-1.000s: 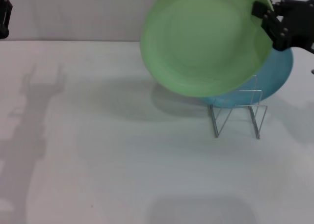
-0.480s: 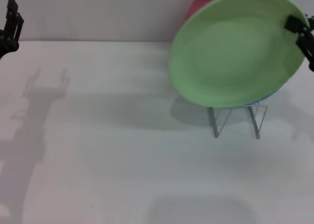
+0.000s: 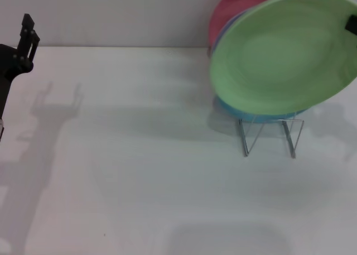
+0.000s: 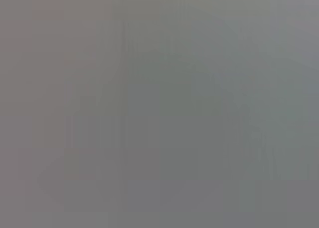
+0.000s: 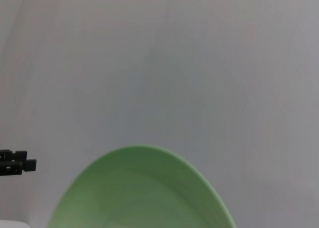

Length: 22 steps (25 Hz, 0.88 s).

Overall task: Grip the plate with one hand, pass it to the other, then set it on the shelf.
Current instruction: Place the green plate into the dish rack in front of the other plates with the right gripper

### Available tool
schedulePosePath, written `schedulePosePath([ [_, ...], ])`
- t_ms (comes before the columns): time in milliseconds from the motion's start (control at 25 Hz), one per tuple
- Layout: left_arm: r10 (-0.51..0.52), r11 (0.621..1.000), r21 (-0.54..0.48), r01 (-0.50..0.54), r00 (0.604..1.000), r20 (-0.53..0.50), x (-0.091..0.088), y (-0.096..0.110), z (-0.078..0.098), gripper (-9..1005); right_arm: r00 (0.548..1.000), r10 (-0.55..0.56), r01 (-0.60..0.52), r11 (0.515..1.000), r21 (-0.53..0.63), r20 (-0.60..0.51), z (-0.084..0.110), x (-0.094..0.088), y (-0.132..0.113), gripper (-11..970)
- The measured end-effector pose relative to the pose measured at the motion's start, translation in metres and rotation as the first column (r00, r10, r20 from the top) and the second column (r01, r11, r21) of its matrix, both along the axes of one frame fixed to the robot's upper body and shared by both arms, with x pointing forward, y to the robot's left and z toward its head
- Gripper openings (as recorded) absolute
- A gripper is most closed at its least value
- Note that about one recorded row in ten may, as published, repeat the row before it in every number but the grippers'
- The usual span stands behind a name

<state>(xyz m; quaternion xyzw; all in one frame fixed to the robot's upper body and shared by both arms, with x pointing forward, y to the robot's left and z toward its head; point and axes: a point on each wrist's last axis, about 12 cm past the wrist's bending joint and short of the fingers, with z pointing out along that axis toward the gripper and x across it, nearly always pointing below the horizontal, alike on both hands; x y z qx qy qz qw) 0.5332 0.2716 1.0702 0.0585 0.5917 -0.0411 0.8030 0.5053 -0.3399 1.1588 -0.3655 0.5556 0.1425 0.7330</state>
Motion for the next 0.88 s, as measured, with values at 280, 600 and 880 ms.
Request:
schedulePosePath([
  [280,-0.011,1.0,0.004,0.011,1.0,0.001,-0.002,-0.003,-0.001,691,0.999,-0.003,0.006,0.998,-0.063,0.042,0.0,-0.002,-0.005,53],
  [600,-0.029,0.999,0.014,0.029,1.0,-0.008,-0.003,-0.007,-0.003,691,0.997,-0.025,0.033,0.993,-0.111,0.068,-0.004,-0.004,-0.01,53],
  [880,-0.047,0.999,0.024,0.048,0.999,-0.014,-0.002,-0.011,-0.004,691,0.996,-0.032,0.043,0.991,-0.126,0.087,-0.006,-0.005,-0.013,54],
])
